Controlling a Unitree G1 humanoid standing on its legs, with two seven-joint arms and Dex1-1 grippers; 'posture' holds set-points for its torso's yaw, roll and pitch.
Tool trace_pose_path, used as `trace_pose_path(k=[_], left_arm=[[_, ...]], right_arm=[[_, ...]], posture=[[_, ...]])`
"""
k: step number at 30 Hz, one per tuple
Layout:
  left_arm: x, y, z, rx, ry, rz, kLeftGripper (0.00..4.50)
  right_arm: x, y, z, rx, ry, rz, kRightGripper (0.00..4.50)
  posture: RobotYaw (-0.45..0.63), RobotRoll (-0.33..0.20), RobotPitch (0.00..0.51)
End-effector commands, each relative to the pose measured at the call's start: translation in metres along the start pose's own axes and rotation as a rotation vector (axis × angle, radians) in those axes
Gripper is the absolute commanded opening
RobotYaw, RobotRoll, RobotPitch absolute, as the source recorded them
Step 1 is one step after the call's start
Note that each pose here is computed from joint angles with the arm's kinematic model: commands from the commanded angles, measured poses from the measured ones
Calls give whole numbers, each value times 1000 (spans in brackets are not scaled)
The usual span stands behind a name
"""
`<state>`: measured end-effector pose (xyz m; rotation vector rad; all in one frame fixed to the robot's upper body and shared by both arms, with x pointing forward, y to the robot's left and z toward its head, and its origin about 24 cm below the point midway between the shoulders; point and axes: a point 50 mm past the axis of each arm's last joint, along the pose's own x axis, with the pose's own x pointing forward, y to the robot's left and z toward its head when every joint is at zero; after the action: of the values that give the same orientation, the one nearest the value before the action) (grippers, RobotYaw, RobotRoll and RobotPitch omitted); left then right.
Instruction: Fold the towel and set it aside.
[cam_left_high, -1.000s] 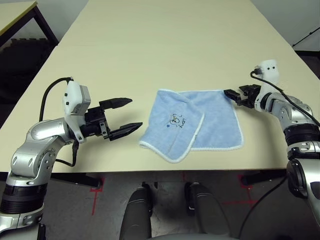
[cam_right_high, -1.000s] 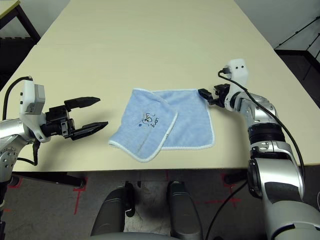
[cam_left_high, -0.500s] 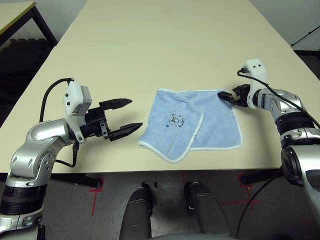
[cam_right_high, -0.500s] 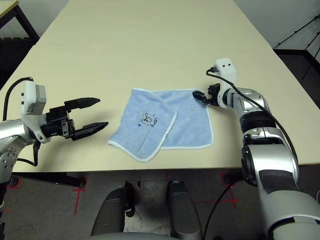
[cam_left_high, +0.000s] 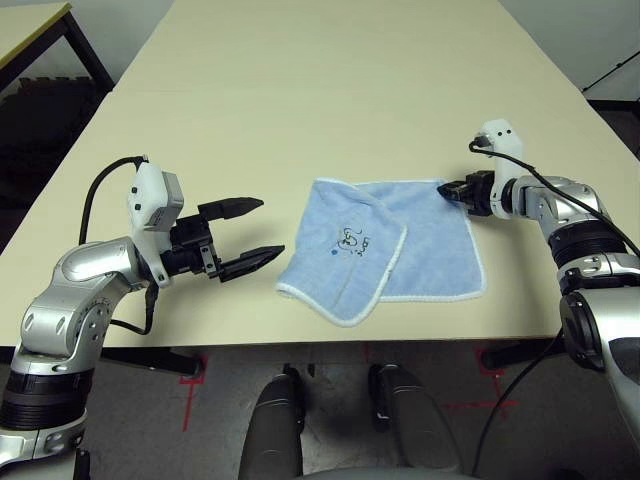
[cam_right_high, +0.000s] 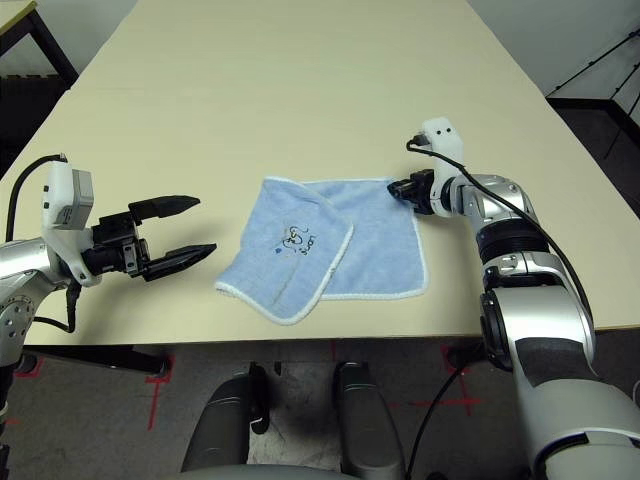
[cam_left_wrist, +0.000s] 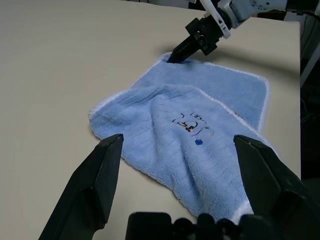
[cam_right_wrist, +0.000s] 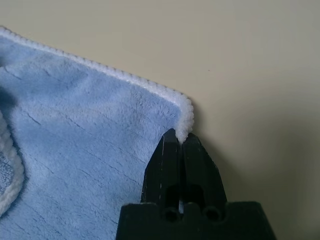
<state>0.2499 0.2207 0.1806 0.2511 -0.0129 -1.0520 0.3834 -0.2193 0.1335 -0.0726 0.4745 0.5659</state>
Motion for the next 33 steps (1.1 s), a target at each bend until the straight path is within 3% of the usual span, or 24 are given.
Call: trace_pose_path(k=[1,10,23,33], left_arm=[[2,-2,-3,-4,17,5,4500],[6,-1,-5,-12,1,22,4500],[15,0,-6,-27,-20,49,4500],[20,3,-6,-46,-38,82,4500]], right_arm=[[1,5,9,-62,-79,13,47],[-7,11,48,-300,-321,-78,47],[-15,26,86,-650,-535,-185,47],[-22,36,110,-803,-675,-258,47]], posture=[[-112,0,182],[-122,0,175],[-127,0,171],[-127,0,170]])
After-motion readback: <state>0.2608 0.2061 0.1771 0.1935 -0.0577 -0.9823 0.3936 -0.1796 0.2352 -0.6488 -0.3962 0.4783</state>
